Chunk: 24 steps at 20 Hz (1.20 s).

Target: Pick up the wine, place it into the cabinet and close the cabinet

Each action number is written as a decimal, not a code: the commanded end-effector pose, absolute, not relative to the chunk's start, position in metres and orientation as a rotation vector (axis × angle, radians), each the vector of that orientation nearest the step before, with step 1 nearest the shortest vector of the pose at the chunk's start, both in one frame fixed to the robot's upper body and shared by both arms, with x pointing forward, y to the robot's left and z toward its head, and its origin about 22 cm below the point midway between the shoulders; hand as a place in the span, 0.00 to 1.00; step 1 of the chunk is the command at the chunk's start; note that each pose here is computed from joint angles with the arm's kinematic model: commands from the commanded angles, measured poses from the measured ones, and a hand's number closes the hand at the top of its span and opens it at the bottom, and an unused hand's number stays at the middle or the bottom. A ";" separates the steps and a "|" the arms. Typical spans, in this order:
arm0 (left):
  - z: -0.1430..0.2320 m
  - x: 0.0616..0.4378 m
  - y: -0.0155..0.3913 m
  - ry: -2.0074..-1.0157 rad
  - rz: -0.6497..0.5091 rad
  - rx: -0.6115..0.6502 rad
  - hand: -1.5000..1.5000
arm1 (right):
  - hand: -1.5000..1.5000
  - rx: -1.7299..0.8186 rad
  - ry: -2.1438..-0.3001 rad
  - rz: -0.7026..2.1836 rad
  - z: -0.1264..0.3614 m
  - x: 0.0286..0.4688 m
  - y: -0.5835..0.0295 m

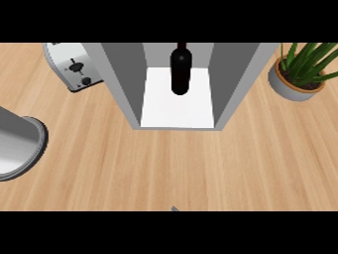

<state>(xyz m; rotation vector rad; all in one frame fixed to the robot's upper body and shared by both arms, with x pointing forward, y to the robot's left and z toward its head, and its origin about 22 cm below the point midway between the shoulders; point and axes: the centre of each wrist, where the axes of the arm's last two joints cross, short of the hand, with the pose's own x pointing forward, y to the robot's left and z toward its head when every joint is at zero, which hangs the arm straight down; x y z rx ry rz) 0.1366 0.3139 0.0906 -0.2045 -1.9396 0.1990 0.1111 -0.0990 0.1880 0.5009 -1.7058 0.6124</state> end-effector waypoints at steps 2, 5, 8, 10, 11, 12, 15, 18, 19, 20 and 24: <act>0.104 0.142 0.304 -1.953 0.217 -0.243 0.00 | 1.00 0.607 -1.749 0.656 0.196 0.115 -0.050; 0.104 0.143 0.313 -1.939 0.219 -0.263 0.00 | 1.00 0.632 -1.724 0.617 0.206 0.132 -0.048; 0.096 0.148 0.317 -1.941 0.201 -0.256 0.00 | 1.00 0.649 -1.746 0.612 0.215 0.142 -0.037; 0.101 0.152 0.302 -1.941 0.218 -0.263 0.00 | 1.00 0.648 -1.751 0.616 0.222 0.156 -0.031; 0.086 0.146 0.307 -1.927 0.207 -0.257 0.00 | 1.00 0.636 -1.743 0.622 0.231 0.166 -0.029; 0.095 0.159 0.312 -1.949 0.219 -0.243 0.00 | 1.00 0.625 -1.756 0.600 0.235 0.181 -0.022; 0.093 0.149 0.299 -1.934 0.231 -0.249 0.00 | 1.00 0.591 -1.784 0.583 0.253 0.202 -0.002; 0.097 0.155 0.296 -1.951 0.237 -0.239 0.00 | 1.00 0.556 -1.796 0.576 0.257 0.223 0.017; 0.096 0.165 0.308 -1.955 0.255 -0.227 0.00 | 1.00 0.555 -1.787 0.592 0.264 0.235 0.017; 0.093 0.156 0.297 -1.952 0.237 -0.216 0.00 | 1.00 0.524 -1.814 0.595 0.272 0.243 0.017; 0.084 0.157 0.305 -1.947 0.247 -0.257 0.00 | 1.00 0.321 -1.878 0.670 0.256 0.280 0.027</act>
